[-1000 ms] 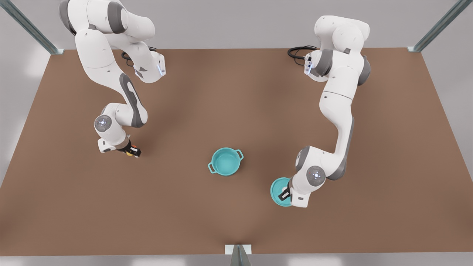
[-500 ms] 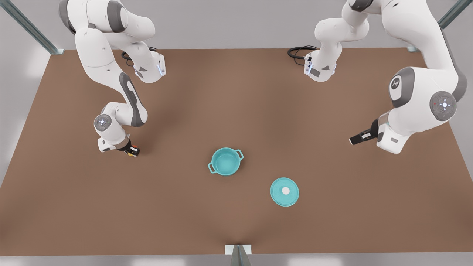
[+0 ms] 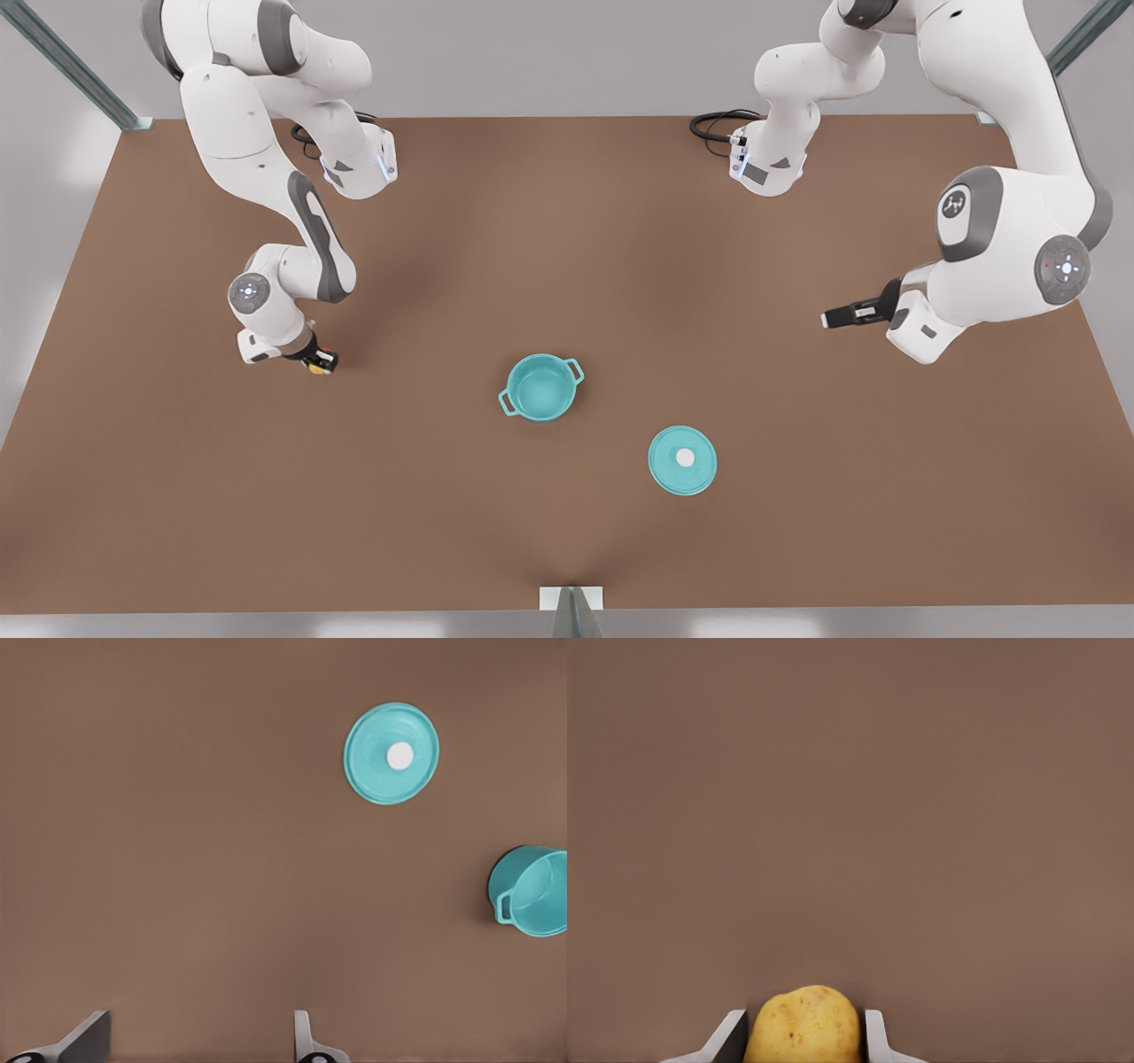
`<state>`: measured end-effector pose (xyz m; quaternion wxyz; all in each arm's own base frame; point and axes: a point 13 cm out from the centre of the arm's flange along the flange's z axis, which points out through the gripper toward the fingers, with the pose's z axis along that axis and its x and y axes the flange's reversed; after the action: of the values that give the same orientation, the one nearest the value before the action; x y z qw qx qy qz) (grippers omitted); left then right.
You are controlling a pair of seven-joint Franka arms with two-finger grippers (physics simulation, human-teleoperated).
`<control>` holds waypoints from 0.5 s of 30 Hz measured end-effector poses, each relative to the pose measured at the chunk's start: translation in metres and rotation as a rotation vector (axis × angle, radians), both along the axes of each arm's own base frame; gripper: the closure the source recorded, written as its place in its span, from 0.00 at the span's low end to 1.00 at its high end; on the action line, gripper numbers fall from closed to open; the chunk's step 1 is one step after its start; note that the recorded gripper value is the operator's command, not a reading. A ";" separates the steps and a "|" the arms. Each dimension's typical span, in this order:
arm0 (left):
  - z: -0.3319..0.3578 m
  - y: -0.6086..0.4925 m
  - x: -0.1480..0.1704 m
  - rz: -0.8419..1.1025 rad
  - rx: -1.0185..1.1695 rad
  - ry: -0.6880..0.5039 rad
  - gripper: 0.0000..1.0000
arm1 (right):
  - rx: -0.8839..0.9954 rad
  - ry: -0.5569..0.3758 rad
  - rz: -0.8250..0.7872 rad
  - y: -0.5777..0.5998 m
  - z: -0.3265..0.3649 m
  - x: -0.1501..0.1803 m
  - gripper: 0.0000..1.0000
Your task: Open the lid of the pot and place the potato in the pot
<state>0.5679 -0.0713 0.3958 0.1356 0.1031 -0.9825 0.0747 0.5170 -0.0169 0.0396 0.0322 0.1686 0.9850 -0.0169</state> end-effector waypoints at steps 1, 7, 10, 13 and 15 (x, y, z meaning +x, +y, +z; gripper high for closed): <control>-0.001 -0.002 -0.001 -0.009 -0.001 0.001 0.00 | 0.000 0.001 0.000 0.000 0.000 0.000 0.46; -0.005 -0.004 -0.006 -0.045 -0.004 0.011 0.00 | 0.005 -0.006 0.001 0.001 0.005 0.002 0.49; -0.007 -0.003 -0.008 -0.056 -0.005 0.017 0.00 | 0.009 -0.009 0.001 0.003 0.011 0.004 0.49; -0.009 -0.004 -0.010 -0.067 -0.006 0.022 0.00 | 0.022 -0.021 0.004 0.008 0.027 0.009 0.49; -0.008 -0.004 -0.010 -0.072 -0.007 0.021 0.00 | 0.045 -0.029 0.011 0.024 0.042 0.015 0.49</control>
<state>0.5575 -0.0748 0.3874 0.1488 0.0679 -0.9839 0.0720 0.5320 0.0073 0.0813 0.0427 0.1643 0.9855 0.0079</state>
